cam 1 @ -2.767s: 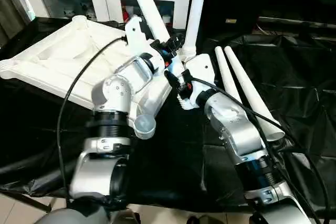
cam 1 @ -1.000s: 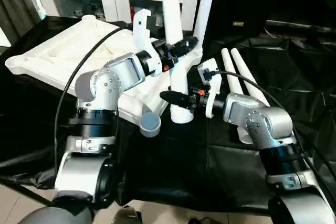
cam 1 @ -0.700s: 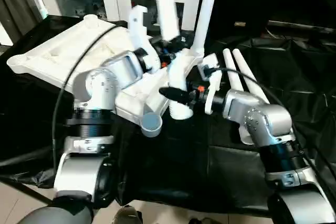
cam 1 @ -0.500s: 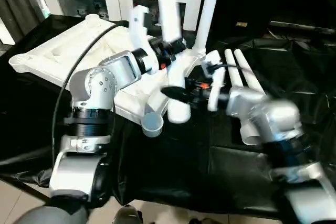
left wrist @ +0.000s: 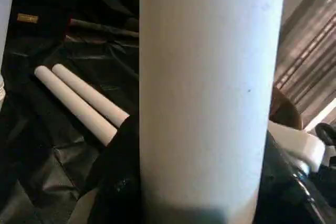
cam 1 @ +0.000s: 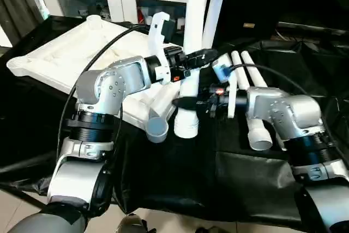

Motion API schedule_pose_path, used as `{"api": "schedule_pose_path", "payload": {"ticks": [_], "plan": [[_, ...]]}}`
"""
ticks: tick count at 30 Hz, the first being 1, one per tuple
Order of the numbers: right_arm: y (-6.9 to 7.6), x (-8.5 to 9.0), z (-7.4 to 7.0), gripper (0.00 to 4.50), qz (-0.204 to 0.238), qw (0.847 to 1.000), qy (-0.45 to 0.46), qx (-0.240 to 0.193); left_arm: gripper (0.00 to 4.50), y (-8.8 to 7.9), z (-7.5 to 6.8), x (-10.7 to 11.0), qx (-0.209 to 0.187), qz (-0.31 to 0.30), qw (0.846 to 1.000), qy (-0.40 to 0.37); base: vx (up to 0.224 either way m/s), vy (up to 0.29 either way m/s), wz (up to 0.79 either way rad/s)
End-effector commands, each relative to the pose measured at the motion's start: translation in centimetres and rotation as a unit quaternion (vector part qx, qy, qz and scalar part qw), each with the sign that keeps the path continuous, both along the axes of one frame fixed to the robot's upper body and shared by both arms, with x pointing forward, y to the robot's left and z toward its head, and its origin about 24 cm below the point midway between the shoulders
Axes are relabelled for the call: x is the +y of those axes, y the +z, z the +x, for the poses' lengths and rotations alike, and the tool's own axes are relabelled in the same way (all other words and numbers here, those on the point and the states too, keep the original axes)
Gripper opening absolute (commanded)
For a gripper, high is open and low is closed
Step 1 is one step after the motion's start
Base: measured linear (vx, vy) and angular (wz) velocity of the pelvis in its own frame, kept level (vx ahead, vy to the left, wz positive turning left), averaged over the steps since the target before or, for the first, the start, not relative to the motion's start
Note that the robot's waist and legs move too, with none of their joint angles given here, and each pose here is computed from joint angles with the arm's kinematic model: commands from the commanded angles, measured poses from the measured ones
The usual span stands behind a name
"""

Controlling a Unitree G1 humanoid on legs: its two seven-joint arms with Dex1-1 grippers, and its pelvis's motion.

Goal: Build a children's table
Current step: Pick table leg

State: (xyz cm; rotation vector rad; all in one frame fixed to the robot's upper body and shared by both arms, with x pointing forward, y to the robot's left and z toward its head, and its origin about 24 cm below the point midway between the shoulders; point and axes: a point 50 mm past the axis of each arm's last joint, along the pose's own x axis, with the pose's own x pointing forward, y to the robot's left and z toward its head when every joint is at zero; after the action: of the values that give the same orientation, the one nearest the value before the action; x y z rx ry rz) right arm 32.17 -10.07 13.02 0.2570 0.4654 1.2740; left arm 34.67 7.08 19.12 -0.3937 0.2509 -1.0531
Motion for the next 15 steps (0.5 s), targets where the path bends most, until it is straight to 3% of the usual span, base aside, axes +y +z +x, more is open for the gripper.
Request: {"api": "schedule_pose_path", "payload": {"ticks": [1, 13, 15], "plan": [[-0.32, -0.16, -0.24, 3.06, -0.012, 1.0, 0.007, 0.01, 1.86, 1.31, -0.09, -0.53, -0.023, 0.002, 1.0, -0.016, 0.0, 0.0, 0.0], [-0.74, -0.16, -0.25, 3.06, -0.015, 1.0, 0.003, 0.016, 1.86, 1.52, -0.33, -0.75, -0.023, -0.009, 0.999, -0.035, 0.0, 0.0, 0.0], [-0.77, -0.14, -0.24, 2.88, -0.016, 1.0, 0.002, 0.017, 1.86, 1.53, -0.37, -0.77, -0.023, -0.008, 0.999, -0.038, 0.0, 0.0, 0.0]]}}
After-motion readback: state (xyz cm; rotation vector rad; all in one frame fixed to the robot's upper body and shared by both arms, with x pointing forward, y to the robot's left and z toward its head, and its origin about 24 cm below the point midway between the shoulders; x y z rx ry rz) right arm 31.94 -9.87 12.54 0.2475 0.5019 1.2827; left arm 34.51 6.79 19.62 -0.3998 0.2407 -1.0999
